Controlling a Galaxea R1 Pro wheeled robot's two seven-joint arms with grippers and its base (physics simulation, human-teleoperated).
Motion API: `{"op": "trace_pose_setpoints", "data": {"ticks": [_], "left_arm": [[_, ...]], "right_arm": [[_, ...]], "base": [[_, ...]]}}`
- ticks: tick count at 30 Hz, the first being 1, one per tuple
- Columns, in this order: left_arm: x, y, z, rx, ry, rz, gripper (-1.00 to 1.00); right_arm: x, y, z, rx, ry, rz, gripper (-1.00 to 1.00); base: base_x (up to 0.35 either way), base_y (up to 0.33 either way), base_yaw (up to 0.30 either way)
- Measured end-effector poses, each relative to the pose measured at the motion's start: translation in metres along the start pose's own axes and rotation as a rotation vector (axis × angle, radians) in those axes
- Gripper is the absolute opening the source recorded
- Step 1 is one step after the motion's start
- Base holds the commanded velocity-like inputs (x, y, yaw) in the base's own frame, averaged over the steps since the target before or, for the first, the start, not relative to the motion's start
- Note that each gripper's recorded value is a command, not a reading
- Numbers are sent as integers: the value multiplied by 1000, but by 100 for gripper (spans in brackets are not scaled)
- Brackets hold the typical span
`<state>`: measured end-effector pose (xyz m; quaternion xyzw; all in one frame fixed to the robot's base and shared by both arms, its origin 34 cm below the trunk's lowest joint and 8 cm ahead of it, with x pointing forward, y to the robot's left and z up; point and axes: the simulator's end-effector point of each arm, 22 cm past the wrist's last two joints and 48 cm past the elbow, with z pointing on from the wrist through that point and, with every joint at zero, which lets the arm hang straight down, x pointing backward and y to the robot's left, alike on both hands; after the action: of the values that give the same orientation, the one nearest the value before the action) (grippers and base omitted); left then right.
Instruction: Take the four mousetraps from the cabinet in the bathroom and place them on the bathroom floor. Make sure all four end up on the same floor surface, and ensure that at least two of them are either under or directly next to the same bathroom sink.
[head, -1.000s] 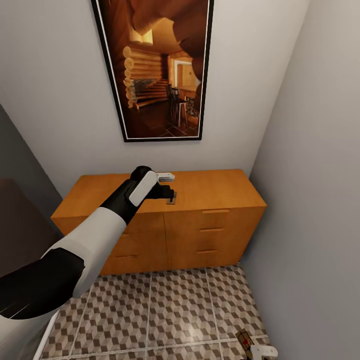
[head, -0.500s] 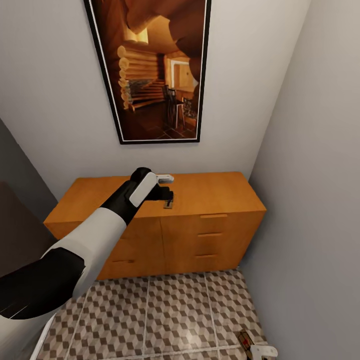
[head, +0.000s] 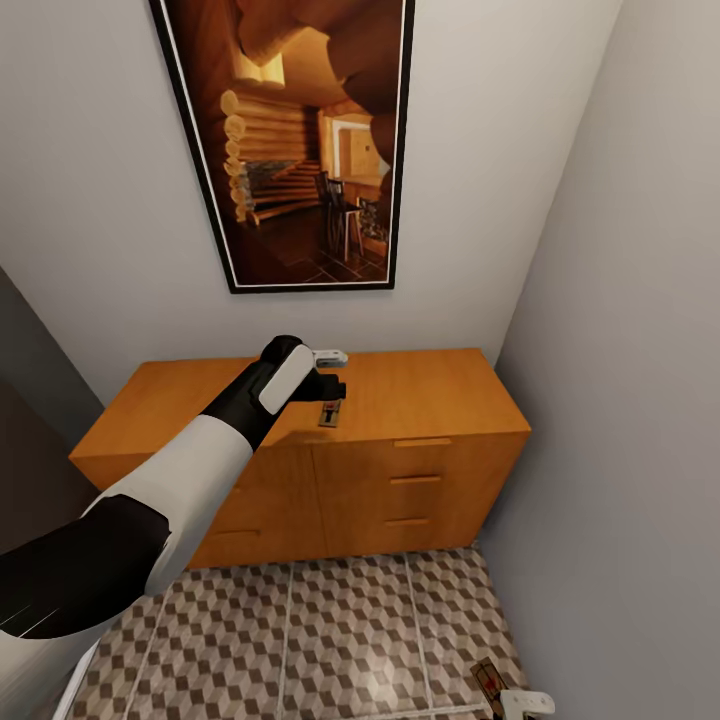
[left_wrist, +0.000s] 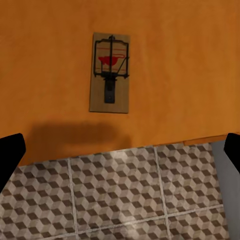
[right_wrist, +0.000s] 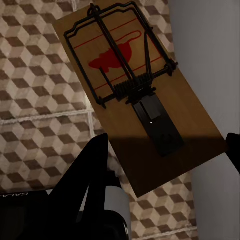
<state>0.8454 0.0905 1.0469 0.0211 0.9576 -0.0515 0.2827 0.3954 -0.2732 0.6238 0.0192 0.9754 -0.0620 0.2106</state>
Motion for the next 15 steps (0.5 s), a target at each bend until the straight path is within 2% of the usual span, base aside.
{"op": "trace_pose_setpoints", "data": {"ticks": [15], "left_arm": [[8, 3, 10, -5, 23, -3, 100]], "right_arm": [[6, 0, 1, 0, 13, -2, -100]], "base": [[1, 0, 0]]}}
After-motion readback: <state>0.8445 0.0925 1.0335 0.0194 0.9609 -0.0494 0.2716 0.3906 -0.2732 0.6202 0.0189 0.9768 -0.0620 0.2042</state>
